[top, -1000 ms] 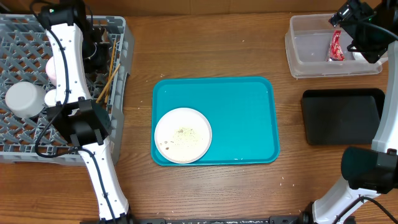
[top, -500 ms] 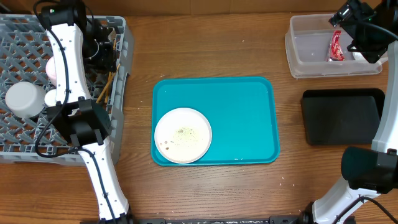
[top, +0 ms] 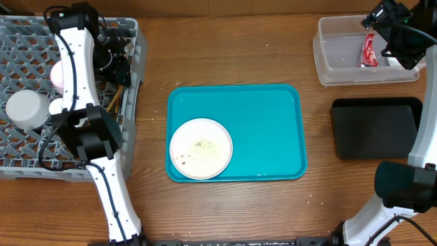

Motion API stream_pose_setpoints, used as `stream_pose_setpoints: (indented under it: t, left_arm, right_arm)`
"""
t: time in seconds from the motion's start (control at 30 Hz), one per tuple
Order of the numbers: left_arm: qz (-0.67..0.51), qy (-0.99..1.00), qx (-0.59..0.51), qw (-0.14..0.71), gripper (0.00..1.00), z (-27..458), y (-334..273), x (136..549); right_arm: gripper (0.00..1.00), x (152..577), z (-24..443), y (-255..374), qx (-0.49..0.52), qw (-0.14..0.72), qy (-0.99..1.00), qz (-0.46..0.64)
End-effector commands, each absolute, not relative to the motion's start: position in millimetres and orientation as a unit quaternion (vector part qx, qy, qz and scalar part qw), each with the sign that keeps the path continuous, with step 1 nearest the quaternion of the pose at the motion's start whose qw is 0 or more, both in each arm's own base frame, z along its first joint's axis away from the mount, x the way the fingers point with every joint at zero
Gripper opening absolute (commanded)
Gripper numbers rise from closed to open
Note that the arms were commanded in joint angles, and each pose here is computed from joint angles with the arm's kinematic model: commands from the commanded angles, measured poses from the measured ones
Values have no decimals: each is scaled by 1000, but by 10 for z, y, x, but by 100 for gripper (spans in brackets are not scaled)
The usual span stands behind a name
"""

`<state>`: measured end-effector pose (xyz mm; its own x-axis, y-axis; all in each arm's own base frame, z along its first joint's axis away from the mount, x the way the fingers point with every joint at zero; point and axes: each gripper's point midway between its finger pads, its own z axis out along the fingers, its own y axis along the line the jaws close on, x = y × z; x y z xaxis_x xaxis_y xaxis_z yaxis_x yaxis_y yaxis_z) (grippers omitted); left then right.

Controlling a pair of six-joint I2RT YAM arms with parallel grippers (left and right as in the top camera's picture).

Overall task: Sort waste into correct bins and load items into the dishwasher
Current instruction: 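Insert the second chopstick into the rack's right-edge slots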

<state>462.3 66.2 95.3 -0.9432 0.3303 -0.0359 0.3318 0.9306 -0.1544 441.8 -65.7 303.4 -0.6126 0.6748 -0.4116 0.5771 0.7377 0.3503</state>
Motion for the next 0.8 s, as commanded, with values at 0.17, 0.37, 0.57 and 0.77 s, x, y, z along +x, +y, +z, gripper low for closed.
stream_pose_setpoints:
  t: [0.17,0.37,0.57,0.77]
  left_arm:
    - [-66,981,181,6,31,843,713,4675]
    - [-93,980,172,37,20,863,609,4794]
    - [-107,980,159,52,14,878,559,4857]
    - [-107,981,151,51,11,886,559,4857]
  right_arm:
    - [100,4430,3012,-680,351,266,894,86]
    - [100,4430,3012,-680,351,266,894,86]
    - [100,4430,3012,-680,351,266,894,86]
    - [100,4430,3012,-680,351,266,894,86]
